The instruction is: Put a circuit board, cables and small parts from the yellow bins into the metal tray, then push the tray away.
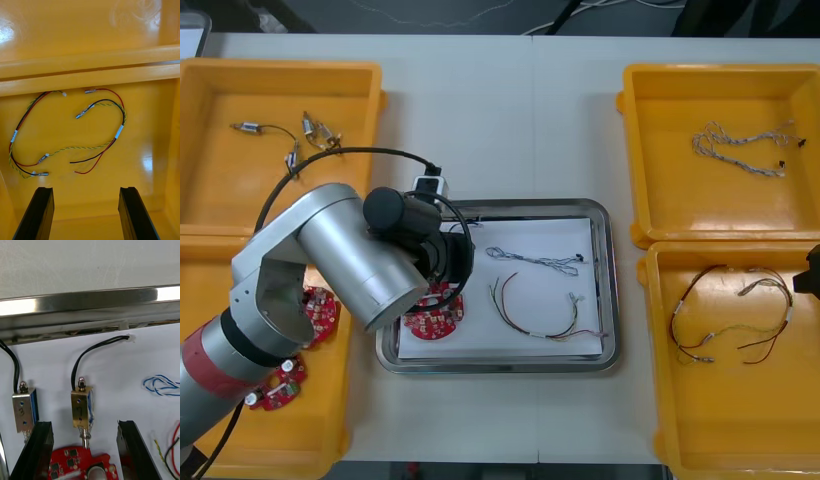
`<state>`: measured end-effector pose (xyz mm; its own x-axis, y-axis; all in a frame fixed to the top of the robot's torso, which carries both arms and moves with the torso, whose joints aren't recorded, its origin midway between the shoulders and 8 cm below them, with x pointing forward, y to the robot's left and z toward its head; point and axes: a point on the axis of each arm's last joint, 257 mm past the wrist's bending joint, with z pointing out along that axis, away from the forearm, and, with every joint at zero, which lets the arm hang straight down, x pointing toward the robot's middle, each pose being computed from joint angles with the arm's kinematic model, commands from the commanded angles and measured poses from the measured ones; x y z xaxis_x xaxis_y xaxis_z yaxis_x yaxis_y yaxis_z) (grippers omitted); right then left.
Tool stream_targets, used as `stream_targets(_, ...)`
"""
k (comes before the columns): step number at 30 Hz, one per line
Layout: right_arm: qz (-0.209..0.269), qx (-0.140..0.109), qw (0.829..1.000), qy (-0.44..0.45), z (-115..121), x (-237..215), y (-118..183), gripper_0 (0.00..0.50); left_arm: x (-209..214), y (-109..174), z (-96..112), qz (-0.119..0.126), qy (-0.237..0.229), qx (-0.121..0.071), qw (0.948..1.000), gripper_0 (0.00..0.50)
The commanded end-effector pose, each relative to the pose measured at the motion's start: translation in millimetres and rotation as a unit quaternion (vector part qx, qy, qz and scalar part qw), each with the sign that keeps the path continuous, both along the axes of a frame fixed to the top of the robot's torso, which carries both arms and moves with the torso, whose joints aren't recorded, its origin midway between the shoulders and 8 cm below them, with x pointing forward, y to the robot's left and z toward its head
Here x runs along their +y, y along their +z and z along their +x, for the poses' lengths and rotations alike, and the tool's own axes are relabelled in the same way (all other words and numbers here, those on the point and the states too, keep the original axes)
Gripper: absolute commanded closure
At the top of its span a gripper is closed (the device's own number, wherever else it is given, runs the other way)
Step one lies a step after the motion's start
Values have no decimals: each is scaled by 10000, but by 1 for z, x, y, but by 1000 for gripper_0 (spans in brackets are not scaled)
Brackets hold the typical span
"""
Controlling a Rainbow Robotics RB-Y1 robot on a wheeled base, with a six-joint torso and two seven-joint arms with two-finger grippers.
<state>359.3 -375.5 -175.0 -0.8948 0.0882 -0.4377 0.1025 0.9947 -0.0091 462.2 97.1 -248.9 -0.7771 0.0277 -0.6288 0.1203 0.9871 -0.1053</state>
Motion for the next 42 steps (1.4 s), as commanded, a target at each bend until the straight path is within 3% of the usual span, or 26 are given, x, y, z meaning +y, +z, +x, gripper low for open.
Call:
stream_targets(1, -224, -133, 9996, 82, 0, -11, 11, 0, -17, 57, 4, -647, 192, -66, 9977, 0)
stream_targets(9, -221, -121, 9996, 89, -1, -11, 10, 0, 8, 96, 4, -801, 340, 183, 9960, 0)
stream_targets(24, -159, -146, 9993, 291, -1, 1, 12, 0, 110, 141, -8, -445, 757, 645, 9940, 0)
stream_targets(30, -296, -98, 9961, 825, -2, 32, 12, 0, 157, 157, -17, -132, 1072, 721, 9915, 0)
stream_targets(34, -390, -73, 9902, 1340, -1, 62, 12, 0, 178, 168, -17, 2, 1186, 632, 9909, 0)
stream_targets(42, -653, 2, 9671, 2459, 6, 130, 9, 0, 222, 174, -25, 286, 1211, 584, 9905, 0)
